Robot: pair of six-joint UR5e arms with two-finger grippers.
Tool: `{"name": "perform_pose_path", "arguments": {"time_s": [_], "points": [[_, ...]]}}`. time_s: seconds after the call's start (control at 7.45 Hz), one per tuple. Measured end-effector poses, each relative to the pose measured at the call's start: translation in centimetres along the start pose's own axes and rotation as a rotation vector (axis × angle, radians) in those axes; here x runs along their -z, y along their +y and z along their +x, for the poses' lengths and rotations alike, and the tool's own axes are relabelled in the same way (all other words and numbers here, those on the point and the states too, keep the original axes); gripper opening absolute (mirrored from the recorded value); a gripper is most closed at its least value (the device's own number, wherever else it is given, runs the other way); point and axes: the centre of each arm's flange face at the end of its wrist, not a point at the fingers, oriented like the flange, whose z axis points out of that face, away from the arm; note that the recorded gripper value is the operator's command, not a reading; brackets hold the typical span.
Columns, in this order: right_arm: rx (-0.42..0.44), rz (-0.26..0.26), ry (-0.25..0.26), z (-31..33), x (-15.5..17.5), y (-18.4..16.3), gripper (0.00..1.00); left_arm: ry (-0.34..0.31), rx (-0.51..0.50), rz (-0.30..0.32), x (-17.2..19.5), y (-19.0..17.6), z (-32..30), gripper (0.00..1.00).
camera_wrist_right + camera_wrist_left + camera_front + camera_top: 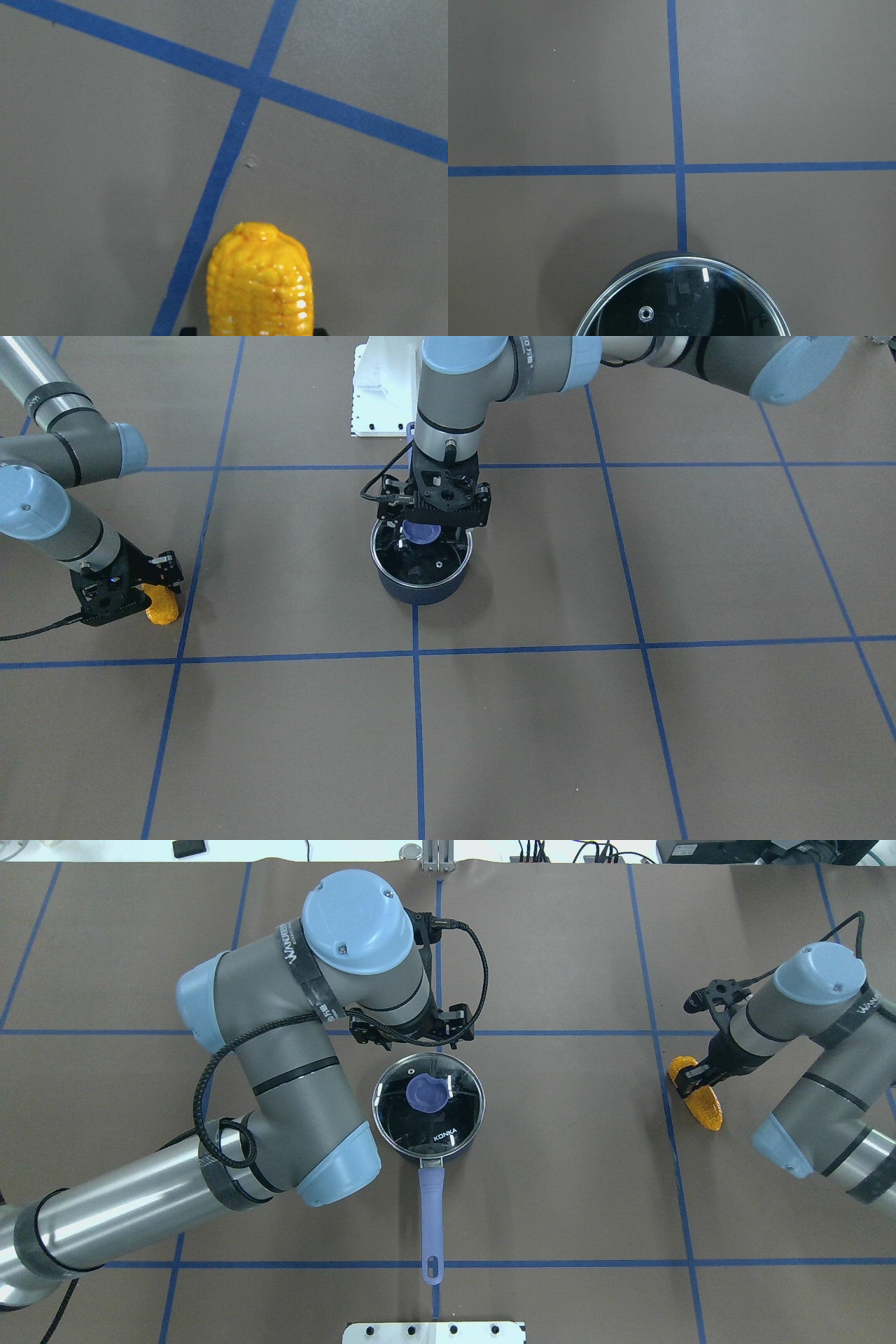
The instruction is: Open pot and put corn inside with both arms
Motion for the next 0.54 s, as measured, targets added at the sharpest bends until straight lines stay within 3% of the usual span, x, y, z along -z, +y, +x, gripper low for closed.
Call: {"name": "perform_pose_path", "arguments": {"time_s": [0.27,0.54], "points": [[0.002,0.008,-0.01,-0.1,0.7,-0.3,0.31,-0.009,-0.003,-0.009,-1.0,0.4,0.2,0.96],[-0.024,0.029,-0.025,1.3,2.8,-1.1,0.3,-0.028,-0.015,-0.001,-2.5,1.3,0.6,0.96]]}}
